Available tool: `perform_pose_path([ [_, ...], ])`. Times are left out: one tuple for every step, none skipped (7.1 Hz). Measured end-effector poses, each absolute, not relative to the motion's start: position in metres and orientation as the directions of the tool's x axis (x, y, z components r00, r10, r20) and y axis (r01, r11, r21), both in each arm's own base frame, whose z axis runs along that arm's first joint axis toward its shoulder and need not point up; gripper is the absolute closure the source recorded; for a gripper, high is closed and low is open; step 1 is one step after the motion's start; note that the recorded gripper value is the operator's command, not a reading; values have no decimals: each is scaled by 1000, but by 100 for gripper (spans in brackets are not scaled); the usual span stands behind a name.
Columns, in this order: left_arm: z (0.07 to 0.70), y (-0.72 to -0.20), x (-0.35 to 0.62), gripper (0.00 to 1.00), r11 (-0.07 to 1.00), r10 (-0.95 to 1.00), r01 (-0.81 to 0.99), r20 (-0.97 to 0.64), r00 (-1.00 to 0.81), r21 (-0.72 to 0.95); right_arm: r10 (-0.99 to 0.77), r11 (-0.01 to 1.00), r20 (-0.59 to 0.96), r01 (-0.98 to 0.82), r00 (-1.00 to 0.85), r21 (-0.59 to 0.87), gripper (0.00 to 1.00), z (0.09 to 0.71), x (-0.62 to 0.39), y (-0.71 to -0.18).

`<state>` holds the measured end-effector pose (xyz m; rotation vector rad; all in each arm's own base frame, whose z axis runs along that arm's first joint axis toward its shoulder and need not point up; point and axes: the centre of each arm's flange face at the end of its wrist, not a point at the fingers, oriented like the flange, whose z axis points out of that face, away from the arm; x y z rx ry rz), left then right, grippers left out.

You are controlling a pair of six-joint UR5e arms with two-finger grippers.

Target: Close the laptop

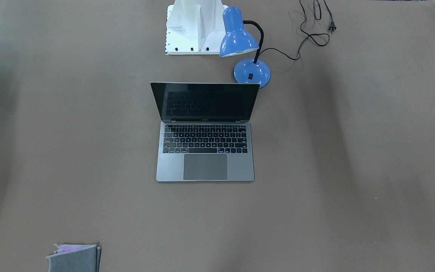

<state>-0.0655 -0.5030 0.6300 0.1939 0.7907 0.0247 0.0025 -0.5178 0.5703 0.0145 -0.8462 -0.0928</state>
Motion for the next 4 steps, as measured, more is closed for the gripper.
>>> perform_pose_path([
  [633, -508, -65, 2, 983, 90, 51, -706, 703, 176, -89, 996, 751, 76, 654, 52, 0, 569, 2, -518],
  [637, -516, -65, 2, 984, 88, 48, -708, 701, 170, -91, 996, 753, 76, 651, 54, 0, 567, 2, -518],
  [637, -521, -65, 2, 984, 93, 45, -715, 693, 172, -92, 996, 755, 76, 649, 56, 0, 566, 2, -518],
  [637, -521, -63, 2, 984, 99, 42, -729, 677, 172, -96, 995, 765, 76, 637, 61, 0, 562, 1, -518],
])
